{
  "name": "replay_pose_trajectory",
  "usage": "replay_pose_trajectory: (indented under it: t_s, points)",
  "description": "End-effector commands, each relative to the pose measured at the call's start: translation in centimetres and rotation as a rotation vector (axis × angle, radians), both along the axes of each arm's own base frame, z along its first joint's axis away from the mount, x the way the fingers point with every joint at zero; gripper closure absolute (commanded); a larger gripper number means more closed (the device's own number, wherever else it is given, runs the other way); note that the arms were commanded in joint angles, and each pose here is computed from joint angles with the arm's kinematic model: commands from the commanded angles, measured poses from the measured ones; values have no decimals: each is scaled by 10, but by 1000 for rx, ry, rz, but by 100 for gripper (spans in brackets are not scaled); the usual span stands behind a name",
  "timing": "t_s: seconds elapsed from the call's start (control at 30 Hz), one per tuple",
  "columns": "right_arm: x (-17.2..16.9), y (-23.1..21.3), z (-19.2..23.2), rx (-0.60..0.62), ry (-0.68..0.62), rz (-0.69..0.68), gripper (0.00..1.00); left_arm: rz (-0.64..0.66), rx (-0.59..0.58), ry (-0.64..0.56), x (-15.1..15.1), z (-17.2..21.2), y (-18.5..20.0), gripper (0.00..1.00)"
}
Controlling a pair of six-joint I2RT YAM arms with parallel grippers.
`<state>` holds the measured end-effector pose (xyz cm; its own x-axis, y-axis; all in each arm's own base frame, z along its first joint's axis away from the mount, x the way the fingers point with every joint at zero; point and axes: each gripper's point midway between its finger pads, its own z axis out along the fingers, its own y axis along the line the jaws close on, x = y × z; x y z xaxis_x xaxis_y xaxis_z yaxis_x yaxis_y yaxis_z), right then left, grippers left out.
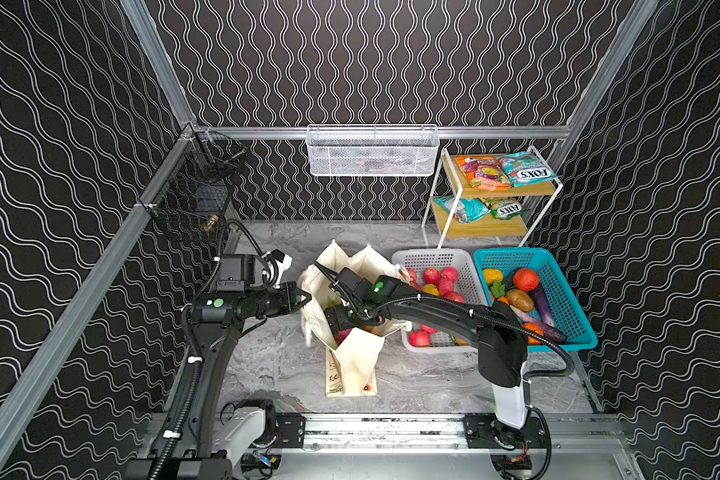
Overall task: Place the food into the grocery bag and tie it
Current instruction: 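Lower the dragon fruit into the bag and open the right gripper, then lift the right gripper out of the bag and move it over the basket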
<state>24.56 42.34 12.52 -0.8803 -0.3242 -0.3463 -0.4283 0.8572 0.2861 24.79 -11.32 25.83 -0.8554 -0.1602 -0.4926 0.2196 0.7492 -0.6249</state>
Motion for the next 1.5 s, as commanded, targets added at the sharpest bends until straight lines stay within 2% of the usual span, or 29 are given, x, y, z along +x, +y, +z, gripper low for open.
replay_pose_trajectory:
  t_s: [0.0, 0.27, 0.5, 0.7, 0.9, 1.13, 1.47]
  points:
    - [1, -1, 19, 12, -33, -3, 1, -20, -13, -29, 1, 6, -3, 100]
    - [6, -1, 67, 55, -122, -11, 1, -21, -11, -24, 0, 3, -3, 100]
    - [7, -3, 136, 84, -253, -15, 1, -17, -9, -9, -1, -4, -2, 100]
    - [7, -20, 205, 145, -401, -47, 1, -14, 0, 9, -2, -11, -1, 100]
    - [8, -59, 247, 164, -520, -124, 1, -11, 16, 19, -3, -12, 1, 100]
    - [12, -119, 262, 133, -606, -248, 1, -5, 29, 26, -5, -14, 3, 100]
    - [31, -214, 226, 55, -545, -408, 1, -2, 45, 21, -8, -9, 5, 100]
